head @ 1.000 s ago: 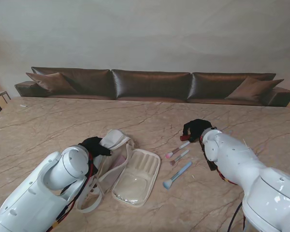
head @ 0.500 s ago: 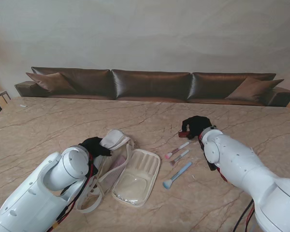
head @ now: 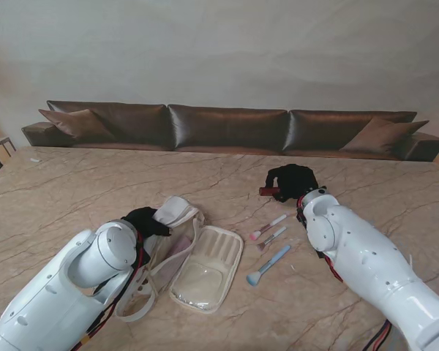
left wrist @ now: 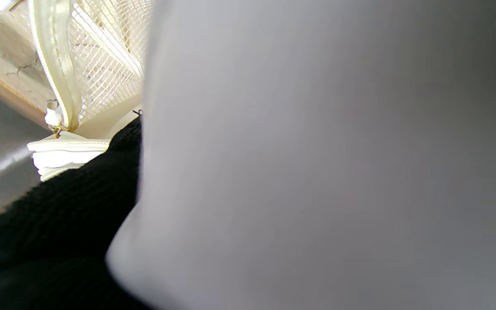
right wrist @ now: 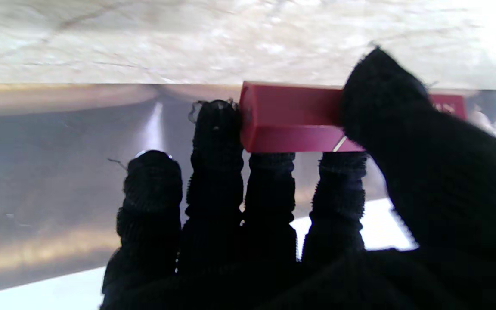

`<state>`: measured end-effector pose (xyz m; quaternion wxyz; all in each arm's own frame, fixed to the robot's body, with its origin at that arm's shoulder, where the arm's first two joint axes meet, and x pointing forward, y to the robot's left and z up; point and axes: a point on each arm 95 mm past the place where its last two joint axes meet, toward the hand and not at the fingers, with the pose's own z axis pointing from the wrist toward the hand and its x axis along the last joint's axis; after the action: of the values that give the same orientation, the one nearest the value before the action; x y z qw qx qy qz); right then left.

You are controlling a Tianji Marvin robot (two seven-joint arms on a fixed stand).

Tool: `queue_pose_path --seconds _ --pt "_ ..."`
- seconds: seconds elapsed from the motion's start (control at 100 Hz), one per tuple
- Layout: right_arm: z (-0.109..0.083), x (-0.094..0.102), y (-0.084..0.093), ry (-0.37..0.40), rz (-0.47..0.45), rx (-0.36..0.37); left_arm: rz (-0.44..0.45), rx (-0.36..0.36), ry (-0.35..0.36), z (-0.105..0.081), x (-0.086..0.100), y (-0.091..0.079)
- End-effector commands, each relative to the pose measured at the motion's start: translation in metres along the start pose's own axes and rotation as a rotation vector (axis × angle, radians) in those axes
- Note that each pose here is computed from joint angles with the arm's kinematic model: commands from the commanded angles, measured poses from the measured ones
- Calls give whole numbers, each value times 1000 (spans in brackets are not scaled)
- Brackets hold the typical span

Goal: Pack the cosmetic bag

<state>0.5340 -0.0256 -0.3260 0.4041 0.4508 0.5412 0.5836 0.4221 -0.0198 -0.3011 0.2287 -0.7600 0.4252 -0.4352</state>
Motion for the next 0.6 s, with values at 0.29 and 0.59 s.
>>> queue_pose_path --seconds 0.29,0.59 --pt "-8 97 5 262 189 -112 -5 -29 2 -1 2 8" --pt "-22 158 -5 454 341 -154 -5 -28 1 -1 1 10"
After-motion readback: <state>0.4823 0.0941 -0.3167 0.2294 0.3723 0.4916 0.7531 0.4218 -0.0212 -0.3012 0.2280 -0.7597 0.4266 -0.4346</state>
